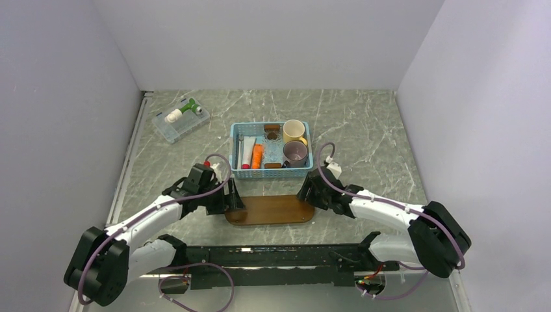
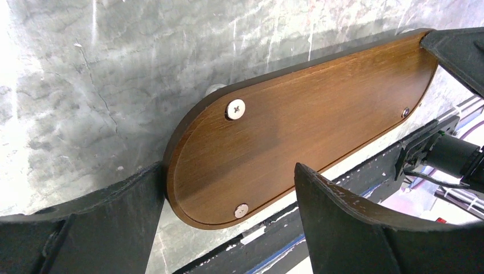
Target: Prepare toiletry sets of a toothbrush and toothpaste on the tray
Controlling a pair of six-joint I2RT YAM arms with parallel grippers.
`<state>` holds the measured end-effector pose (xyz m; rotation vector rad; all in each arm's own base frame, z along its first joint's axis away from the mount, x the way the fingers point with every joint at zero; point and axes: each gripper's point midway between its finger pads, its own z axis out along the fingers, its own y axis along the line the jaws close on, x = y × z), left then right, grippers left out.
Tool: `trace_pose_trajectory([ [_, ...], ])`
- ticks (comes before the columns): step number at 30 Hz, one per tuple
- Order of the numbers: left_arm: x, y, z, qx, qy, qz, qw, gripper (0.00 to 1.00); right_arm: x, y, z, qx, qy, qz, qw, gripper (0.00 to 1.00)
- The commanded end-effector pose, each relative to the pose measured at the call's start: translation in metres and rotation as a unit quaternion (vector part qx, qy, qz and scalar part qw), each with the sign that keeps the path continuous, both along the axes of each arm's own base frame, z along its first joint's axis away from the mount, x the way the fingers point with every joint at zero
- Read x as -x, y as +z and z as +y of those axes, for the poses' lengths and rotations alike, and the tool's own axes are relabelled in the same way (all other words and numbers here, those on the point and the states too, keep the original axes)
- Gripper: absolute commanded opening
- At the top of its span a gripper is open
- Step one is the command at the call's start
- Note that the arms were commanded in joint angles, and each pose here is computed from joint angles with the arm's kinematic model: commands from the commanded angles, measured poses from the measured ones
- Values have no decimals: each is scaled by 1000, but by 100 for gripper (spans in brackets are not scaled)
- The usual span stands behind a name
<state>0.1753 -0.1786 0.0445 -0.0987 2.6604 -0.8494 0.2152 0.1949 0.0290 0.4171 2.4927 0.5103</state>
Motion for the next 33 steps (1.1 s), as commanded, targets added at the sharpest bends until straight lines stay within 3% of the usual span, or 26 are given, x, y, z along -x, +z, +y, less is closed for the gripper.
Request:
trace_pose_trajectory([
  [1, 1, 8, -6, 16, -7, -20, 1000, 85, 4, 2, -3, 1, -7, 0, 1000, 64],
  [17, -12, 3, 3, -35, -4, -22, 999, 90, -4, 12, -21, 47, -24, -23, 998, 68],
  [33, -29, 66, 33, -110, 25, -86, 990, 99, -45, 105, -19, 124, 23, -114, 985, 74],
])
